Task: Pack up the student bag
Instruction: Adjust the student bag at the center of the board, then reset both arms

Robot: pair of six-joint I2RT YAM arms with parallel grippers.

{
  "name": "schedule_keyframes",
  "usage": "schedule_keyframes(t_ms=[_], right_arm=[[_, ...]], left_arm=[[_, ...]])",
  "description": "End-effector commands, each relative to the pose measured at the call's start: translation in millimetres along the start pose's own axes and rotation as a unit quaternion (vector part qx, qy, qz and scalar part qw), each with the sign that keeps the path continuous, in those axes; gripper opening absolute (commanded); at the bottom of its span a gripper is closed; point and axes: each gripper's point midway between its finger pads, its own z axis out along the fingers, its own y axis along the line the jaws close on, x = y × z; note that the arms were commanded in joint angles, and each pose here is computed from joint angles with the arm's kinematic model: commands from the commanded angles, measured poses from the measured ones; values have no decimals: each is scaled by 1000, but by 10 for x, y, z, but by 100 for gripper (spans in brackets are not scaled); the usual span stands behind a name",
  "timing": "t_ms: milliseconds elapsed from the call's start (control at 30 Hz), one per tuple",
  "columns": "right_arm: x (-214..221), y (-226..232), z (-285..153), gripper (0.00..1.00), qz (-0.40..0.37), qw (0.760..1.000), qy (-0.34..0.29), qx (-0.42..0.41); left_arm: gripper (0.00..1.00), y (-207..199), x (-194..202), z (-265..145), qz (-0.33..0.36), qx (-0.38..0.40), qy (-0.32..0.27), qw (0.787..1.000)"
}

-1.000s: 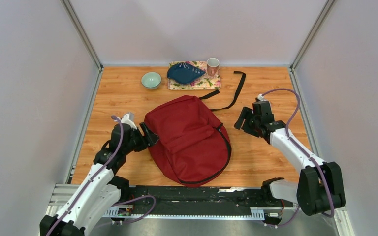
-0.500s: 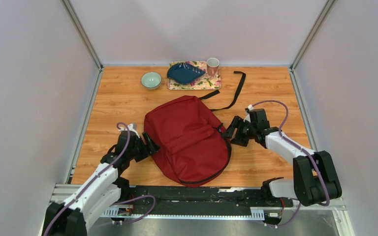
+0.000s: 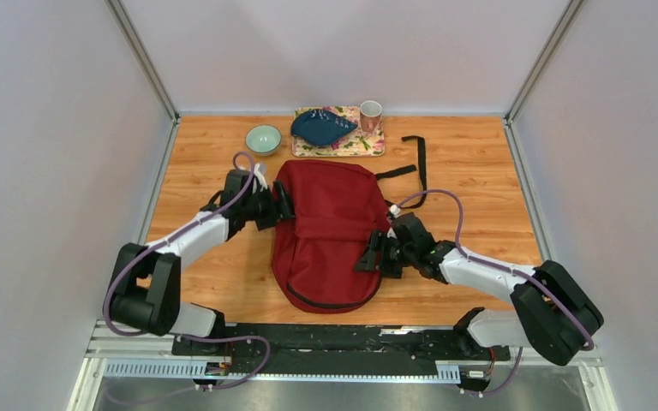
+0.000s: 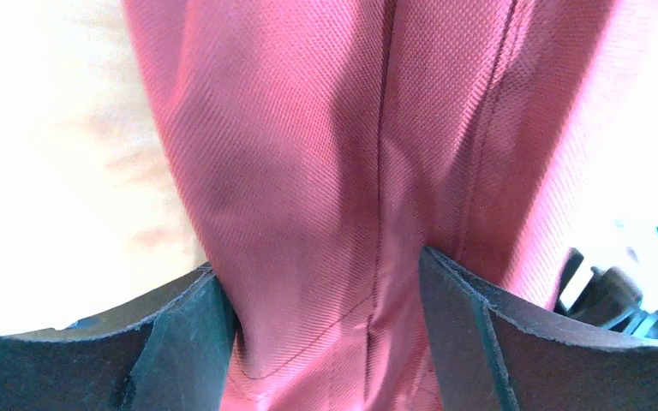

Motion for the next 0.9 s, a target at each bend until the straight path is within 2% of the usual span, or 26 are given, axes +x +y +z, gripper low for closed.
schedule_keyframes(t_ms=[0,33,100,133,167,200,367,400,500,667,767,867], right_arm=[[-143,260,-97,63,-20,999,-49,11],[-261,203,-136,64,-24,996,-77,35],[-352,21,-245,65,-41,990,-93,94],[-528,19,-350,66,-48,984,-129,113],[-555,-55,-419,67,-55,981,-131,132],[-654,-110,-489,67,-47,978,-145,142],[-977,-262,-834,68,-38,968,-191,157],[-1004,-265,-885,68,-55,967,-192,160],[-1096,-246,-1088,67,-80,958,-203,185],[-1306,-390,-1555,67,-89,921,-258,278],[-1472,-347,-1841,68,-89,901,-308,293],[-1621,-197,-2074,68,-85,889,-361,269]], left_arm=[[80,-660,-466,0,82,94,-2,992],[80,-635,-451,11,78,89,4,993],[80,-428,-344,10,61,50,4,997],[81,-361,-300,-9,59,40,-2,997],[82,-319,-339,-91,61,28,-29,997],[82,-152,-221,-103,49,12,-27,998],[83,77,-81,-397,49,-26,-50,997],[83,121,-66,-440,60,-36,-55,996],[83,183,-141,-650,84,-67,-88,990],[83,329,-380,-1078,98,-144,-173,969],[85,299,-492,-1284,104,-153,-216,959],[85,277,-555,-1444,105,-161,-242,951]])
